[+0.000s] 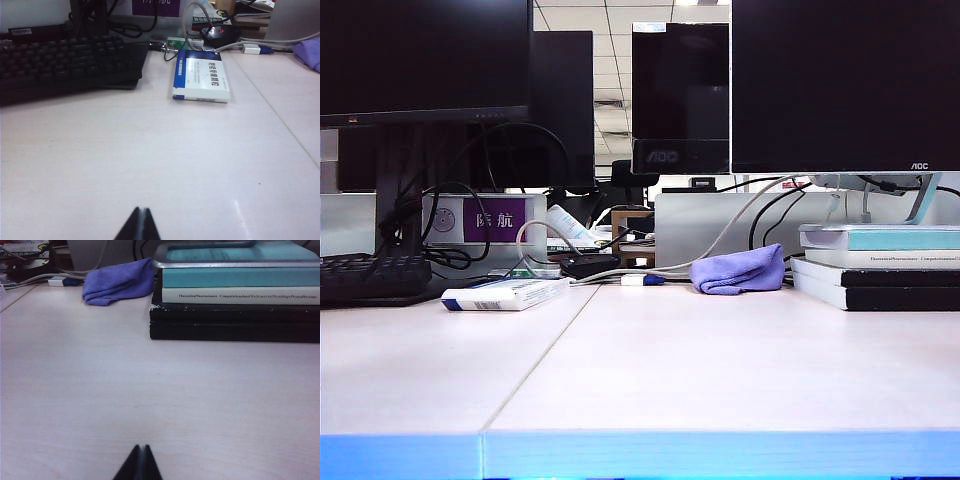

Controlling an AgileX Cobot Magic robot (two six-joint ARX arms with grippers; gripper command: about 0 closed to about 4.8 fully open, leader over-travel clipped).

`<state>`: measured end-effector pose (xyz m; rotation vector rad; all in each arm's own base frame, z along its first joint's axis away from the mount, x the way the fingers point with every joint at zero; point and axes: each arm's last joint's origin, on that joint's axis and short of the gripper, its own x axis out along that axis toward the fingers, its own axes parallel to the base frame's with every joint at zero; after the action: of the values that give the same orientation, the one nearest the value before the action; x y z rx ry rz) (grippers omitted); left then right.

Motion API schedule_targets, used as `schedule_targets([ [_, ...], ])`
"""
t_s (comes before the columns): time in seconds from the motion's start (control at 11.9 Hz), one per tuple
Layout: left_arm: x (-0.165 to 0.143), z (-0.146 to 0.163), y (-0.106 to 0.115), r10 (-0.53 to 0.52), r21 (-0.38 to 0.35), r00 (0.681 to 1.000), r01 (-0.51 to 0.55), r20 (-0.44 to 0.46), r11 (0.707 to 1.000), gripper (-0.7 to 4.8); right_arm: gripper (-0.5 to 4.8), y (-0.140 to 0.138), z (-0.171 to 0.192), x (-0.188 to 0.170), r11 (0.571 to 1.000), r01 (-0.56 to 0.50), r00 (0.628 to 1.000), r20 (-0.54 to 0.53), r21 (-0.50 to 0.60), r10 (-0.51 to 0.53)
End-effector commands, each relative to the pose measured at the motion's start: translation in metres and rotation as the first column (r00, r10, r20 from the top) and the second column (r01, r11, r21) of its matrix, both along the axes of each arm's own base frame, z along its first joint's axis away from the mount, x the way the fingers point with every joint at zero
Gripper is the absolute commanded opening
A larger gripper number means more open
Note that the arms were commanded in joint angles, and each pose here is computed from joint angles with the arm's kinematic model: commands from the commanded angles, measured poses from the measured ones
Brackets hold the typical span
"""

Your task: Wipe the table from front to back using the rag.

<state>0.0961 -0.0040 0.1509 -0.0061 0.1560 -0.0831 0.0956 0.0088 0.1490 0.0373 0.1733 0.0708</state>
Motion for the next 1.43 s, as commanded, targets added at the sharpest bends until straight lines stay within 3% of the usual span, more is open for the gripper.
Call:
schedule_targets([
  [0.08,0.000,-0.002,0.000,-0.003,0.004,1.000,0.003,-0.016,1.000,-0.05,-0.01,0.000,-0.002,0.000,1.000,0.000,1.000,-0.003,0.004,0.000],
  [0.42,0.000,0.000,0.000,-0.003,0.002,1.000,0.003,0.008,1.000,-0.05,-0.01,0.000,0.004,0.001,1.000,-0.001,0.999,0.044,0.016,0.000],
  [0.76,-0.001,0.024,0.000,0.009,-0.024,0.988,-0.005,0.156,1.000,-0.05,-0.01,-0.001,0.036,-0.005,0.999,0.010,0.988,0.153,0.047,-0.017],
  [0.92,-0.005,0.039,0.002,0.090,-0.123,0.978,-0.067,0.188,0.990,-0.05,-0.01,-0.002,0.056,-0.010,0.997,0.048,0.976,0.209,0.058,-0.059],
  [1.09,-0.010,0.060,0.004,0.159,-0.215,0.959,-0.108,0.235,0.971,-0.05,-0.01,-0.005,0.080,-0.018,0.990,0.115,0.957,0.257,0.078,-0.132],
  [1.43,-0.015,0.120,0.004,0.156,-0.204,0.941,-0.096,0.300,0.974,-0.05,-0.01,-0.007,0.134,-0.028,0.986,0.122,0.940,0.305,0.112,-0.151],
])
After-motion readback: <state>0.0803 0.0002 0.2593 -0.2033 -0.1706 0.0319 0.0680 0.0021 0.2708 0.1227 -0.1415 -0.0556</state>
